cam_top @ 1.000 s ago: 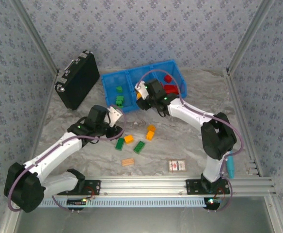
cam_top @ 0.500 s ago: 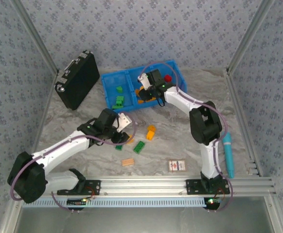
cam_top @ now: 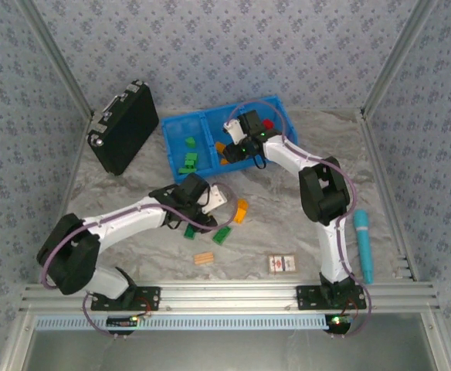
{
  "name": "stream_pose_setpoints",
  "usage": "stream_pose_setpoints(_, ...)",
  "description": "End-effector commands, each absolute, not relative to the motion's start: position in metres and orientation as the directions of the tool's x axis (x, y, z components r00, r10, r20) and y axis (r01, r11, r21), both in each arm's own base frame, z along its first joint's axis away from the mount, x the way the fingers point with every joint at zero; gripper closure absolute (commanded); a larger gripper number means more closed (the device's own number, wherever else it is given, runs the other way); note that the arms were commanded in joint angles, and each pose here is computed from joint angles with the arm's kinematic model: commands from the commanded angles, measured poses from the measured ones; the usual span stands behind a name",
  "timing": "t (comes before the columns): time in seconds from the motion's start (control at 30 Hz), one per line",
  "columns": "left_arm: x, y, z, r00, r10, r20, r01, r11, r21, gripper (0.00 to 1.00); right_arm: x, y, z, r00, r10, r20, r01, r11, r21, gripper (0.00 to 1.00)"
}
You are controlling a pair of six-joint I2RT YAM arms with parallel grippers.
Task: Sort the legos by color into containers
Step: Place the lego in the container, then pick up the lego from the center of the table.
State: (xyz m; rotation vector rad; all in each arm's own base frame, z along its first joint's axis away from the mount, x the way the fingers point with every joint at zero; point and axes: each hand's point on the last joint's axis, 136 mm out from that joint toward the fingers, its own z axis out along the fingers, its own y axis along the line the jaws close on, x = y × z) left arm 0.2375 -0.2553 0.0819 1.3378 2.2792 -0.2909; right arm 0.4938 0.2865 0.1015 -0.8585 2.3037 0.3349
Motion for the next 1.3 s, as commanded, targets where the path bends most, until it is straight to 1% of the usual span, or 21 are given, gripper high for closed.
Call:
stream_pose_setpoints(0.0,0.238,-0.259,0.080,-0.381,0.798,-0.468,0.886,0.460,0.064,0.43,0.490,0.284,0.101,-0.576,-0.497,-0.649,-0.675,0.737,0.034,0.46)
stream_pose_setpoints(0.07,0.237,-0.258,0.074,-0.382,0.811,-0.443,0.889,0.453,0.063,0.43,0.489,0.283,0.102,-0.575,-0.495,-0.651,-0.676,0.736,0.038,0.44)
stream_pose_setpoints(0.3,0.237,-0.256,0.061,-0.396,0.825,-0.404,0.890,0.454,0.054,0.43,0.486,0.283,0.110,-0.567,-0.485,-0.666,-0.685,0.727,0.053,0.43)
stream_pose_setpoints(0.5,0.235,-0.258,0.047,-0.409,0.834,-0.370,0.892,0.450,0.028,0.43,0.479,0.287,0.137,-0.587,-0.403,-0.702,-0.691,0.701,0.175,0.43)
stream_pose_setpoints(0.7,0.237,-0.255,0.035,-0.413,0.849,-0.329,0.893,0.448,0.033,0.43,0.476,0.285,0.145,-0.586,-0.402,-0.704,-0.692,0.700,0.176,0.43)
stream_pose_setpoints(0.83,0.237,-0.250,0.026,-0.419,0.862,-0.286,0.897,0.442,0.020,0.46,0.476,0.284,0.144,-0.595,-0.397,-0.698,-0.684,0.707,0.181,0.43)
stream_pose_setpoints(1.07,0.238,-0.248,0.020,-0.447,0.858,-0.254,0.888,0.459,-0.014,0.56,0.477,0.283,0.146,-0.596,-0.397,-0.698,-0.678,0.715,0.172,0.44)
stream_pose_setpoints(1.17,0.239,-0.248,0.020,-0.455,0.855,-0.250,0.885,0.465,-0.019,0.60,0.476,0.283,0.147,-0.595,-0.405,-0.694,-0.681,0.713,0.168,0.46)
stream_pose_setpoints(1.27,0.239,-0.248,0.019,-0.460,0.854,-0.245,0.883,0.468,-0.027,0.69,0.476,0.279,0.149,-0.595,-0.406,-0.694,-0.677,0.719,0.159,0.47)
